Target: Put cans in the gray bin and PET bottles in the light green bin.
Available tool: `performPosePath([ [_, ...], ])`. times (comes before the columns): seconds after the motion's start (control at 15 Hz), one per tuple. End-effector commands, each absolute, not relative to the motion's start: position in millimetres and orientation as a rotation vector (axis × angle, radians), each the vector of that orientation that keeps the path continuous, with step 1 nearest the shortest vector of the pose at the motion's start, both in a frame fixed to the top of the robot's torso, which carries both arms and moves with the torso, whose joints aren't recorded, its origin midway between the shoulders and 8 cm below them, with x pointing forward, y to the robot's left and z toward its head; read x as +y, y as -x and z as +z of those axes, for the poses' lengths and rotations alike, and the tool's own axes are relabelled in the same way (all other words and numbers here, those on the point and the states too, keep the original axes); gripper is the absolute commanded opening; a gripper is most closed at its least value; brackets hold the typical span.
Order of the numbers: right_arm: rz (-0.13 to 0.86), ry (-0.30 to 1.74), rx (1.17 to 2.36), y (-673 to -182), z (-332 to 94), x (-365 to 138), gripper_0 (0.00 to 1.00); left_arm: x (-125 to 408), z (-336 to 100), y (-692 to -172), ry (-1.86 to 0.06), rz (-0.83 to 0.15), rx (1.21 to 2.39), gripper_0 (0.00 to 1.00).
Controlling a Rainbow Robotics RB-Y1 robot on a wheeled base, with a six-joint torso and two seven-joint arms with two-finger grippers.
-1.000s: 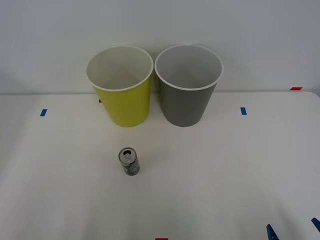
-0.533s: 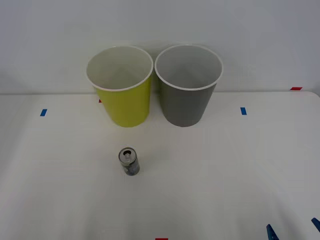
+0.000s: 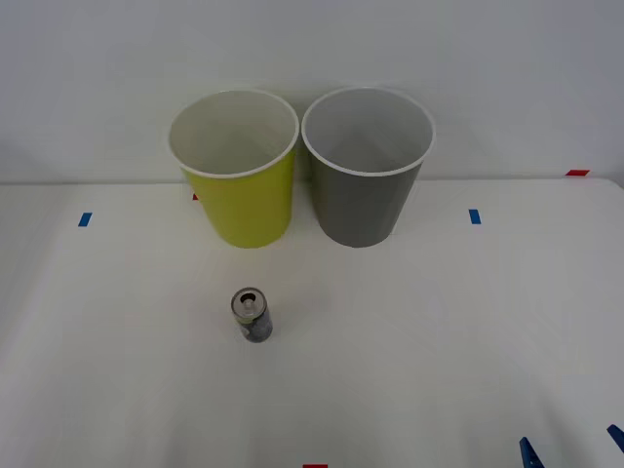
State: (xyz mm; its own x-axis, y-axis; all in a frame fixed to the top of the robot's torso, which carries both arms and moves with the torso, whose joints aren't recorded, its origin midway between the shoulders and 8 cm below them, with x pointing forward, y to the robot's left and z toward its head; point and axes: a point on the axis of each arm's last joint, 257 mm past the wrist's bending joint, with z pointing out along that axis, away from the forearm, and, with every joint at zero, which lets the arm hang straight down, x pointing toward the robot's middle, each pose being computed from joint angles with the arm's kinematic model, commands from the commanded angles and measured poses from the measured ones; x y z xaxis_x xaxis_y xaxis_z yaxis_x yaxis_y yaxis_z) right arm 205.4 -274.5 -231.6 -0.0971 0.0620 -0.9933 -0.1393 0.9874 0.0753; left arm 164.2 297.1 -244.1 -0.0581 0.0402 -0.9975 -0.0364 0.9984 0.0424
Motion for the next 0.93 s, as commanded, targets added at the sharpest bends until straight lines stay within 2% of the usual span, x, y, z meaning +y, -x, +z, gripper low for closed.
performPosePath([
  [0.07, 0.169, 0.059, 1.660, -205.4, -231.6, -274.5, 1.00, 297.1, -244.1, -164.2, -0.003, 0.062, 1.628, 1.00],
  [0.93, 0.169, 0.059, 1.660, -205.4, -231.6, -274.5, 1.00, 297.1, -244.1, -164.2, -0.003, 0.062, 1.628, 1.00],
])
